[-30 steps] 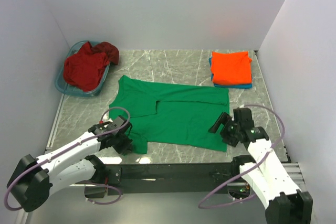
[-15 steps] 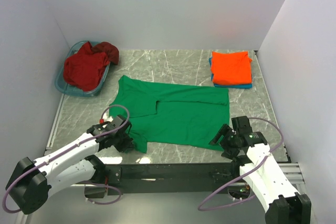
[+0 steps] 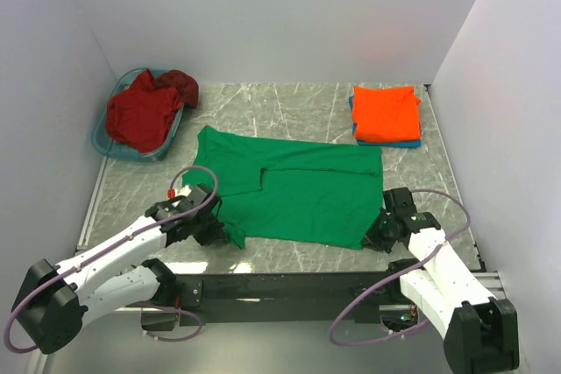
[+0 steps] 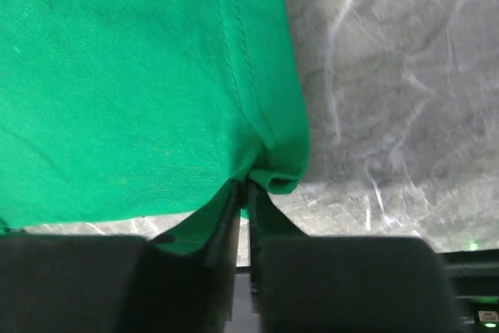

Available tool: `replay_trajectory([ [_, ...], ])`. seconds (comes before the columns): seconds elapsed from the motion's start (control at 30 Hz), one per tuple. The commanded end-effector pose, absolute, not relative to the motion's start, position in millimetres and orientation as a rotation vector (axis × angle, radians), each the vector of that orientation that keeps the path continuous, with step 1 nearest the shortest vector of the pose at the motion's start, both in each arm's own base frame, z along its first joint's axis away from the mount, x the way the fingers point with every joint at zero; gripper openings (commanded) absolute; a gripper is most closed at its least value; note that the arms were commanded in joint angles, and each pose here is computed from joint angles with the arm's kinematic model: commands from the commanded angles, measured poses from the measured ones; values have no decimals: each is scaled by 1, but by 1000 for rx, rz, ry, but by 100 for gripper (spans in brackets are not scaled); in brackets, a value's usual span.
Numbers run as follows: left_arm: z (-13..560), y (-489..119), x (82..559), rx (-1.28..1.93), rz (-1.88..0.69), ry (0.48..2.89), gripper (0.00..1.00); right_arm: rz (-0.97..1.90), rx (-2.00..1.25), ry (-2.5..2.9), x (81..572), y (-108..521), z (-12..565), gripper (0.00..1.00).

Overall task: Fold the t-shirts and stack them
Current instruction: Fold the tshirt

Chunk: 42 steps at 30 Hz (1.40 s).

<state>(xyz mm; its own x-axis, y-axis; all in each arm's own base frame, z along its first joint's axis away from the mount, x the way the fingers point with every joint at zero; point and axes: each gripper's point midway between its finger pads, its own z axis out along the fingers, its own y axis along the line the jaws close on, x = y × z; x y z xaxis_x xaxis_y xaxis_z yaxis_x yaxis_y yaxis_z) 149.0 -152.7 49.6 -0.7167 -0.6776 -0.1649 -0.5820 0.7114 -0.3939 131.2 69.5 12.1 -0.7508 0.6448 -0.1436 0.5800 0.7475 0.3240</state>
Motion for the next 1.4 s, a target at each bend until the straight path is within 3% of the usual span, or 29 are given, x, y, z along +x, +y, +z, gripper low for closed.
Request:
replay_trajectory([
  [0.0,66,-158,166,-943,-474,2573,0,396,893,2637,155,70,27,10],
  [0.03,68,-159,168,-938,-477,2567,0,392,881,2632,157,69,30,1],
  [0.07,70,-161,170,-933,-489,2559,0,392,870,2624,160,69,35,0],
  [0.33,97,-165,202,-856,-474,2500,0,398,798,2592,180,69,59,0],
  [0.87,145,-164,308,-692,-515,2324,0,325,703,2497,248,63,100,0],
  [1.37,142,-158,359,-671,-534,2295,0,263,661,2497,296,61,112,0],
])
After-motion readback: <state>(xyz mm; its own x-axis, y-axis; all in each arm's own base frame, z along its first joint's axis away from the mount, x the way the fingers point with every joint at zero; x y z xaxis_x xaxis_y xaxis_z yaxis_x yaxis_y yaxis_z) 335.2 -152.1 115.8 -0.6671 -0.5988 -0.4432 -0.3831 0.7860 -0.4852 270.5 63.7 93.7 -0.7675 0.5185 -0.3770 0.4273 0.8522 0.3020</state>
